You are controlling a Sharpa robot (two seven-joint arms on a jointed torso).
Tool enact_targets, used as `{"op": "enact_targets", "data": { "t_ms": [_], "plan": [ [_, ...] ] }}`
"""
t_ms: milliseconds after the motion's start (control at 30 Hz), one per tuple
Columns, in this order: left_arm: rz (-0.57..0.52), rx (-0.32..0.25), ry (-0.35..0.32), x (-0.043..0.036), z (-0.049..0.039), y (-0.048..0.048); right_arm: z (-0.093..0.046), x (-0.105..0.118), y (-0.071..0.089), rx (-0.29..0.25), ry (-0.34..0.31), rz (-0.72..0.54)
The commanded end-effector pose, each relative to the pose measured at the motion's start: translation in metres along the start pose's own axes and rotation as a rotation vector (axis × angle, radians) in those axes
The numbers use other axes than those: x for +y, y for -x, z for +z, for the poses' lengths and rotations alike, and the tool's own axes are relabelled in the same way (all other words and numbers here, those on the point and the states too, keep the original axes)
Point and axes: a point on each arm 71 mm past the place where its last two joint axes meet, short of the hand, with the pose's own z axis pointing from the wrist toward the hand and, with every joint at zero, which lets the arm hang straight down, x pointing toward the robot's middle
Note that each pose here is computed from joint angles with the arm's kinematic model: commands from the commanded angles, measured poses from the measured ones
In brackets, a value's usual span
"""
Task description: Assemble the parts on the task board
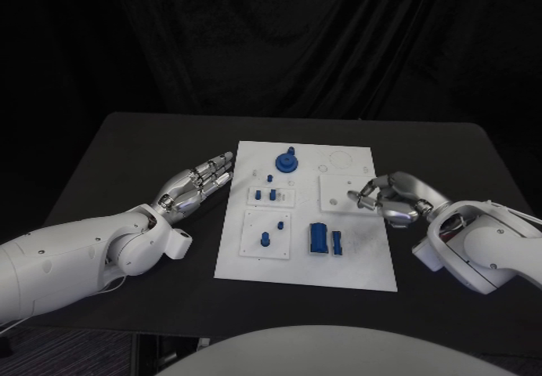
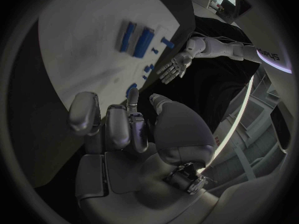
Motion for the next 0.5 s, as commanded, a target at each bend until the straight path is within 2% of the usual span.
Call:
{"op": "enact_targets", "data": {
  "t_ms": [33, 133, 233, 400, 500],
  "plan": [
    [0.029, -0.034, -0.094, -0.0096, -0.0019, -0.0010, 0.005, 0.015, 0.022, -0.187, 0.176, 0.134],
    [0.031, -0.038, -0.112, -0.0143, -0.0050, -0.0022, 0.015, 0.021, 0.032, -0.229, 0.242, 0.209],
    [0.034, -0.040, -0.134, -0.0189, -0.0039, -0.0035, 0.024, 0.023, 0.037, -0.224, 0.300, 0.269],
    [-0.001, -0.057, -0.161, -0.0224, 0.0028, -0.0036, 0.040, 0.022, 0.036, -0.162, 0.359, 0.407],
    [-0.025, -0.054, -0.176, -0.0220, 0.0097, -0.0057, 0.047, 0.018, 0.030, -0.102, 0.392, 0.488]
  ]
}}
